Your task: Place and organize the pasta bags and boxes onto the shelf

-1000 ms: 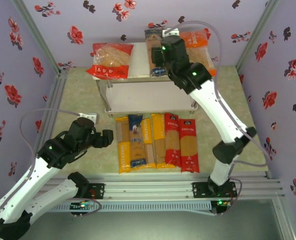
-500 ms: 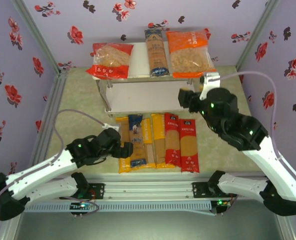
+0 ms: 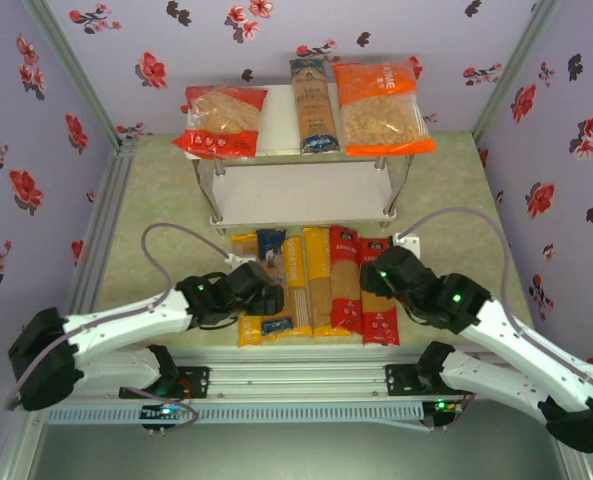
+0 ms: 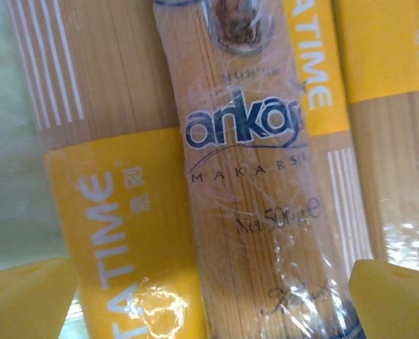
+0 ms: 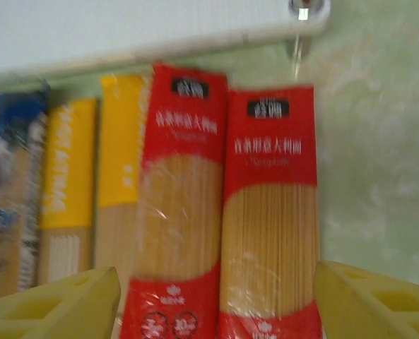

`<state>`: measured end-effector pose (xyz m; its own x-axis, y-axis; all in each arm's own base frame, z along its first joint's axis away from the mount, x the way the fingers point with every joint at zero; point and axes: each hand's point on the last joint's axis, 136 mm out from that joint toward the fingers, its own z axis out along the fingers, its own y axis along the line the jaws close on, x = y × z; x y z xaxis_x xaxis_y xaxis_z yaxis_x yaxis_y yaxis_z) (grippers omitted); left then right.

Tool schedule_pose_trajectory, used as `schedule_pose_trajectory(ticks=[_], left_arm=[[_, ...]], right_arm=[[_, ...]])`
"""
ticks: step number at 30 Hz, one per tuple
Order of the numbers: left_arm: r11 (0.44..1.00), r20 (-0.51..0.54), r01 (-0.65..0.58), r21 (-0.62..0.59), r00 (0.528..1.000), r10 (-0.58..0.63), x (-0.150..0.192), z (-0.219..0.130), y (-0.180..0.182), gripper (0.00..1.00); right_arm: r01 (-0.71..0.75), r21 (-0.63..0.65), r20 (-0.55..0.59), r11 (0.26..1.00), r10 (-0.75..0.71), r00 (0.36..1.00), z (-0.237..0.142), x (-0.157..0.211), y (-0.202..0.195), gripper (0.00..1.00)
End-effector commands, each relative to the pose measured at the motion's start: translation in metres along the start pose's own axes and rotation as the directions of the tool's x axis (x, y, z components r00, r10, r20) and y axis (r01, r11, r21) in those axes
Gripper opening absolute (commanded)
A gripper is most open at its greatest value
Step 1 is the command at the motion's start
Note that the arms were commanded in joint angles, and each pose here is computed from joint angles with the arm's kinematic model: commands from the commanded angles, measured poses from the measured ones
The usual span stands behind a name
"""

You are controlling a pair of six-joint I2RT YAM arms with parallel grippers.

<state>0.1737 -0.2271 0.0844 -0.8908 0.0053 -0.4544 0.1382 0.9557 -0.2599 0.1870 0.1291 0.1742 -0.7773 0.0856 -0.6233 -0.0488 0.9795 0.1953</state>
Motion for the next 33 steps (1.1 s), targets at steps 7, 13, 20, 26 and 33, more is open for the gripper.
schedule_pose_trajectory(ticks=[7, 13, 20, 26, 33], left_arm=[[0.999, -0.018, 0.008, -0.042, 1.000, -0.009, -0.007, 0.021, -0.021, 1.00], [0.998, -0.059, -0.001, -0.055, 0.998, -0.002, -0.002, 0.038, -0.029, 1.00], [0.997, -0.112, -0.011, -0.079, 0.994, 0.002, 0.006, 0.055, -0.033, 1.00], [0.997, -0.127, -0.012, -0.075, 0.992, 0.003, 0.003, 0.057, -0.035, 0.80], [0.998, -0.163, -0.008, -0.057, 0.987, -0.001, 0.006, 0.059, -0.035, 0.60]], right_arm=[[-0.046, -0.079, -0.058, 0.996, 0.041, 0.997, 0.022, 0.012, 0.026, 0.77], [-0.027, -0.080, -0.044, 0.996, 0.024, 0.999, 0.022, 0.012, 0.023, 0.79], [-0.021, -0.083, -0.025, 0.996, 0.019, 0.999, 0.019, 0.012, 0.019, 0.80], [-0.022, -0.077, -0.009, 0.997, 0.021, 1.000, 0.018, 0.011, 0.015, 0.81], [-0.020, -0.082, -0.007, 0.996, 0.020, 1.000, 0.020, 0.010, 0.016, 0.81]])
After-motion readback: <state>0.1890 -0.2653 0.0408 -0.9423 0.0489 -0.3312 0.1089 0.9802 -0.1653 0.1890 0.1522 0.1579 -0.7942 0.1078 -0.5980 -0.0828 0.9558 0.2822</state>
